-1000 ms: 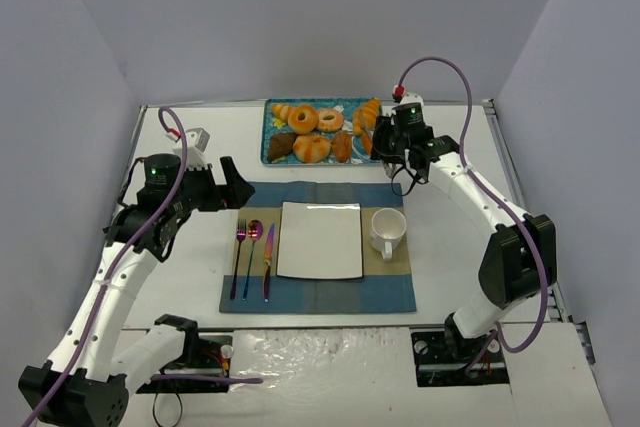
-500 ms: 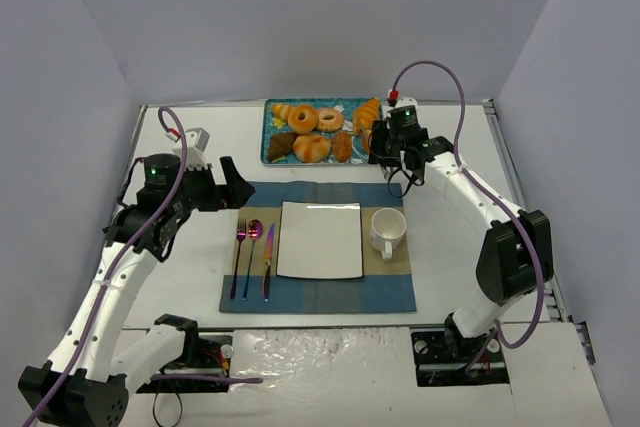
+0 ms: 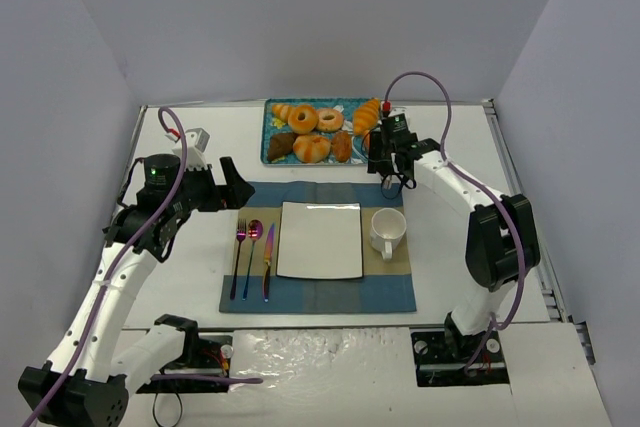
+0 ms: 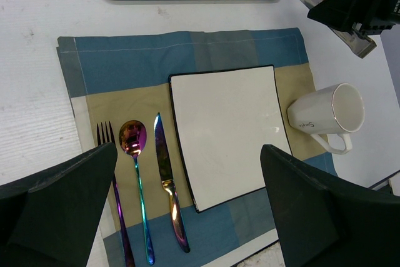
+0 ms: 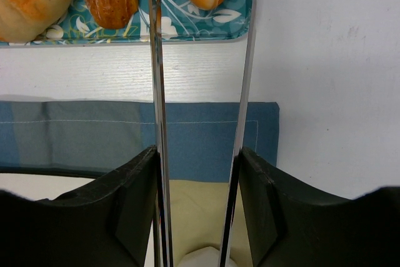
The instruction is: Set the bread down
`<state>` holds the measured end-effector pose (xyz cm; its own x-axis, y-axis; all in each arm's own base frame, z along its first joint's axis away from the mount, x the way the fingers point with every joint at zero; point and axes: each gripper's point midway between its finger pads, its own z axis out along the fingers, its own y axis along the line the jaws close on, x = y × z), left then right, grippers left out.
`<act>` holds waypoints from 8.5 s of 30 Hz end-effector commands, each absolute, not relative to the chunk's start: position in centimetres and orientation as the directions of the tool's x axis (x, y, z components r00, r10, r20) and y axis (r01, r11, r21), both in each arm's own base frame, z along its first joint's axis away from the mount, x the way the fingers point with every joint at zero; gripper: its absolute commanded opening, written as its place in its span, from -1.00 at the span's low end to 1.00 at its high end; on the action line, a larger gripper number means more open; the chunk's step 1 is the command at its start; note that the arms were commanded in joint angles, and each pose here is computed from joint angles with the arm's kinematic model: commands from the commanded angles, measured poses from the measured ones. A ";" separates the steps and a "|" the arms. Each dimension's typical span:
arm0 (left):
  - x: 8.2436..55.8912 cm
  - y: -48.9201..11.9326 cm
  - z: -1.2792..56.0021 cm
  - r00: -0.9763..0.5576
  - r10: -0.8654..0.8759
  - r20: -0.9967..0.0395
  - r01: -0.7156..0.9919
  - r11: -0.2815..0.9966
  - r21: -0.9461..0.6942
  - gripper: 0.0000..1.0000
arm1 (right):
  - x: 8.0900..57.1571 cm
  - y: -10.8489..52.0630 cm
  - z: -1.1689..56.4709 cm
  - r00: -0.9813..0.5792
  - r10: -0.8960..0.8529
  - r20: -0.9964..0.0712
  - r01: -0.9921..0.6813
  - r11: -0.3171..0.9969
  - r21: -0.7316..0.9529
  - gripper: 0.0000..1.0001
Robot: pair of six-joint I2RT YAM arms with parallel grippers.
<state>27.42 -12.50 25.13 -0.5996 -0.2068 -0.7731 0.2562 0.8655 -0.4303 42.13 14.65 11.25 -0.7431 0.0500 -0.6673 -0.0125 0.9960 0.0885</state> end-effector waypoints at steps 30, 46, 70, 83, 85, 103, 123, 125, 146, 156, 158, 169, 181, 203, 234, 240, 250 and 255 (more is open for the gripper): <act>27.9 -12.9 26.7 -0.550 -0.200 -0.811 0.301 0.858 -0.416 0.94 | 42.2 15.1 18.1 -0.628 0.080 -0.774 -0.057 0.987 0.148 -0.85; 27.9 -12.8 26.8 -0.544 -0.203 -0.814 0.301 0.858 -0.416 0.94 | 33.8 21.0 24.1 -0.620 0.048 -0.783 -0.349 0.877 0.330 -0.85; 27.9 -12.8 26.9 -0.541 -0.208 -0.814 0.299 0.858 -0.418 0.94 | 20.8 26.1 17.2 -0.717 -0.150 -0.680 -0.470 0.825 0.314 -0.85; 27.8 -12.8 26.9 -0.542 -0.208 -0.814 0.299 0.858 -0.418 0.94 | 18.2 25.3 13.8 -0.755 -0.180 -0.630 -0.451 0.840 0.301 -0.86; 27.8 -12.8 26.9 -0.543 -0.208 -0.814 0.299 0.857 -0.419 0.94 | 18.0 25.4 13.4 -0.759 -0.189 -0.623 -0.453 0.841 0.297 -0.86; 27.9 -12.8 26.7 -0.548 -0.207 -0.811 0.297 0.858 -0.420 0.94 | 17.2 25.8 12.2 -0.768 -0.225 -0.600 -0.463 0.842 0.277 -0.35; 27.9 -12.8 26.8 -0.547 -0.205 -0.812 0.300 0.857 -0.419 0.94 | 16.9 26.5 12.2 -0.768 -0.238 -0.595 -0.474 0.836 0.277 -0.06; 27.9 -12.8 26.7 -0.548 -0.205 -0.811 0.299 0.857 -0.419 0.94 | 16.9 26.5 12.4 -0.765 -0.237 -0.599 -0.477 0.834 0.278 -0.06; 27.9 -12.8 26.7 -0.547 -0.206 -0.812 0.297 0.859 -0.418 0.94 | 20.1 26.5 18.2 -0.674 -0.192 -0.713 -0.459 0.865 0.201 0.00; 27.9 -12.9 26.8 -0.547 -0.208 -0.811 0.300 0.856 -0.421 0.94 | 27.2 22.5 22.4 -0.601 -0.021 -0.799 -0.287 0.939 0.191 0.04; 27.8 -12.9 26.7 -0.548 -0.206 -0.811 0.301 0.856 -0.421 0.94 | 29.4 20.4 23.1 -0.582 0.038 -0.812 -0.218 0.955 0.201 0.05; 27.8 -13.0 26.8 -0.549 -0.205 -0.810 0.306 0.853 -0.424 0.94 | 39.6 7.7 23.9 -0.474 0.259 -0.842 0.191 0.963 0.190 0.08; 27.7 -13.0 27.1 -0.543 -0.205 -0.814 0.314 0.850 -0.423 0.94 | 46.7 -1.4 19.1 -0.454 0.299 -0.839 0.421 0.902 0.094 0.06; 27.8 -13.0 26.9 -0.547 -0.201 -0.812 0.310 0.853 -0.420 0.94 | 49.4 -5.0 6.6 -0.594 0.347 -0.726 0.460 0.887 0.047 0.10; 27.8 -12.9 26.7 -0.547 -0.203 -0.812 0.304 0.855 -0.419 0.94 | 46.5 -5.2 2.8 -0.683 0.343 -0.644 0.482 0.875 -0.044 0.59; 27.8 -12.9 26.7 -0.548 -0.205 -0.811 0.303 0.855 -0.421 0.94 | 46.4 -4.9 4.3 -0.669 0.338 -0.662 0.481 0.876 -0.040 0.60; 27.8 -12.9 26.8 -0.547 -0.205 -0.812 0.303 0.856 -0.420 0.94 | 46.3 -3.0 11.3 -0.589 0.320 -0.742 0.446 0.895 0.032 0.62; 27.7 -12.9 26.8 -0.545 -0.205 -0.813 0.304 0.855 -0.420 0.94 | 45.8 -0.3 16.3 -0.527 0.315 -0.789 0.360 0.924 0.128 0.64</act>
